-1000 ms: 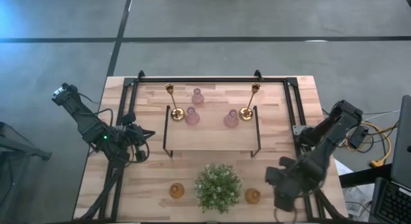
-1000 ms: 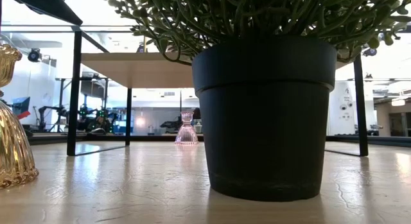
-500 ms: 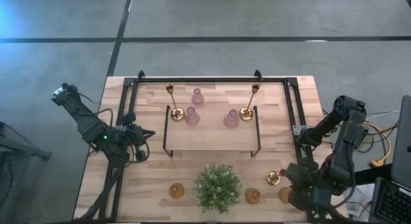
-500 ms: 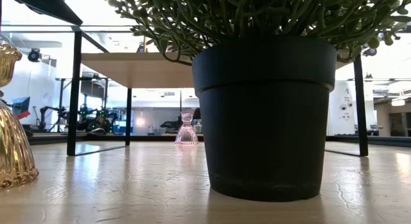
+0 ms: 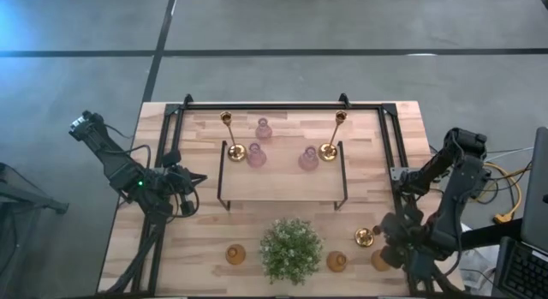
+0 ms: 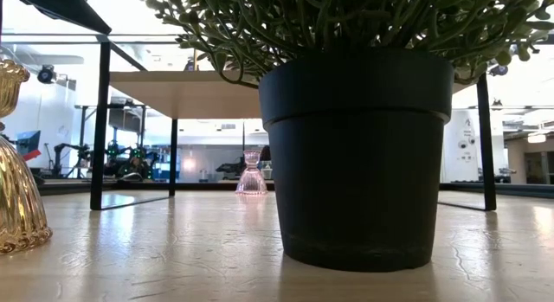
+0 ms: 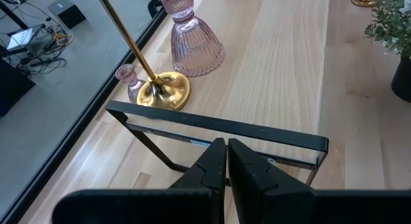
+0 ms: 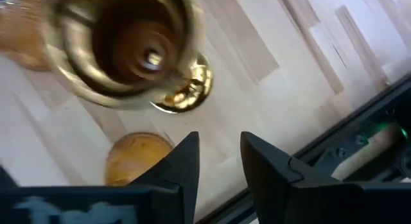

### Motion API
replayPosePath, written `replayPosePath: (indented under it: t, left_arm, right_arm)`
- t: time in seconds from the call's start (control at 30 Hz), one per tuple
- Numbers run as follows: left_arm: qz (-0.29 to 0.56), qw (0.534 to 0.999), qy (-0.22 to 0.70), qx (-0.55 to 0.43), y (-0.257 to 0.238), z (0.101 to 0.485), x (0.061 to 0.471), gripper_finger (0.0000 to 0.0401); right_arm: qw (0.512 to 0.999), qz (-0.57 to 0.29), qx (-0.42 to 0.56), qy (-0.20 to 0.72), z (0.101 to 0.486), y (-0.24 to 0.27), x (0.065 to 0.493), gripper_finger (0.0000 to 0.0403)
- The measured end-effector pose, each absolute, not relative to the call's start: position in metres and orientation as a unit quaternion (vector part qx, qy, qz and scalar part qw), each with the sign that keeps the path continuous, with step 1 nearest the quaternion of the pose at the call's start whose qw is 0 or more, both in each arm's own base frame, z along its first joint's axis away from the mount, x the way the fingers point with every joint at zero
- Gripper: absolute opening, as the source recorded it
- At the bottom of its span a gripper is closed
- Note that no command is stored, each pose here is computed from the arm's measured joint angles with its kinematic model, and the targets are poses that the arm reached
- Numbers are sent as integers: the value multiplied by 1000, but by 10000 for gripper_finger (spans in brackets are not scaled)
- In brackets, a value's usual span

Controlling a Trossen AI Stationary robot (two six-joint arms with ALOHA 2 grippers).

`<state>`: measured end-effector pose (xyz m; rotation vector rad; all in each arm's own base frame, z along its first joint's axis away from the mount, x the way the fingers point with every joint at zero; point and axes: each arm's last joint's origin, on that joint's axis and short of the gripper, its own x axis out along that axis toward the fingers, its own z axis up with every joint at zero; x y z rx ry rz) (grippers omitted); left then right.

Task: Pick & Place candle stick holders
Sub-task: Put the gold candle holder on the shelf

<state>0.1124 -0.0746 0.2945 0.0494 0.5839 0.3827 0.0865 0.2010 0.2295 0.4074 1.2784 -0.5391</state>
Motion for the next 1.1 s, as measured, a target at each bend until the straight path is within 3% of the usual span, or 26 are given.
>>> replayPosePath:
  t: [0.37,0.6,1.1]
  left_arm:
    - [187,939,286,24,-75,295,112,21]
    - [187,939,286,24,-75,295,112,21]
    - [188,939,286,24,-75,295,112,21]
  right_arm:
    - [778,-245,196,545,224,206,61,151]
    - [851,-192,159,463,219,209,48,176]
    - [864,-177,140,450,210,203,42,163]
